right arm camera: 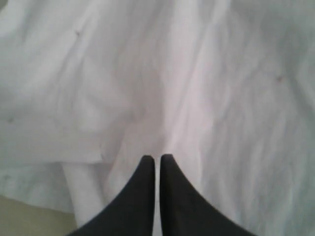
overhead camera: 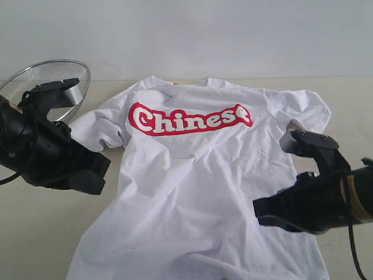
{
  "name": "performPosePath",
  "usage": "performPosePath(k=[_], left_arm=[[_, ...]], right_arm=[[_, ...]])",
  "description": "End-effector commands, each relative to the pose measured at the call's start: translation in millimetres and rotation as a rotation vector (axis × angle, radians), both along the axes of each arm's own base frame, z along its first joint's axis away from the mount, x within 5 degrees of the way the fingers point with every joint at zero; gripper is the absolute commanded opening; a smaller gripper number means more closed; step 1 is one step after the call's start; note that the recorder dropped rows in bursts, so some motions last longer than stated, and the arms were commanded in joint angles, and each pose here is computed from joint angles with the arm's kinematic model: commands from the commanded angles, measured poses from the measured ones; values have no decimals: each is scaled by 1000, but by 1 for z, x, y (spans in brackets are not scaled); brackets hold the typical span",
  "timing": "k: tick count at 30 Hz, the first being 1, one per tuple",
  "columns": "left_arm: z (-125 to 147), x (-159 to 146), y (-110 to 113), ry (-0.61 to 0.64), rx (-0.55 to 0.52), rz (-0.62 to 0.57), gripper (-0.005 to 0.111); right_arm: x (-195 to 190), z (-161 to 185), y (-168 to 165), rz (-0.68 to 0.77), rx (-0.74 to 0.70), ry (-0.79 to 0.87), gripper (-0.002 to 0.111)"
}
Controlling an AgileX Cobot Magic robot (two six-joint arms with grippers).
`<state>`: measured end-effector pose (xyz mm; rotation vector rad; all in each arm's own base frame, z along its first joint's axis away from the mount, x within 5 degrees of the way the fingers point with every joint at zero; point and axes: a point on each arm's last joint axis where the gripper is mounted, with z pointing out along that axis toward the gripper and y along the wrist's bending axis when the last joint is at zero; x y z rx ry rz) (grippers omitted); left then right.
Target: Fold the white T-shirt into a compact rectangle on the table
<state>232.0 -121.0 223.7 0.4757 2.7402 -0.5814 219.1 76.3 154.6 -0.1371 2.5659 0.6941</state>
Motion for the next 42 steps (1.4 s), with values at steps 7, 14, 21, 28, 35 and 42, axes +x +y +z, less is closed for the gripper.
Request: performPosePath(k=[7,14,21,28,35,42], left_arm=[[15,4,0,-153,-55,52,4],[15,4,0,-155,-51,50,4],[16,9,0,-200,-54,73,4],[17,9,0,-206,-54,73,4],[17,9,0,-208,-54,75,4],[17,9,0,-208,-54,75,4]], right_arm=[[45,117,11,44,77,-444,0],[39,123,12,50,103,-454,0],[36,124,15,78,140,-432,0],[45,118,1,-151,108,-404,0],[43,96,-12,-309,-53,-414,0],[42,103,-9,-216,-91,-480,0]])
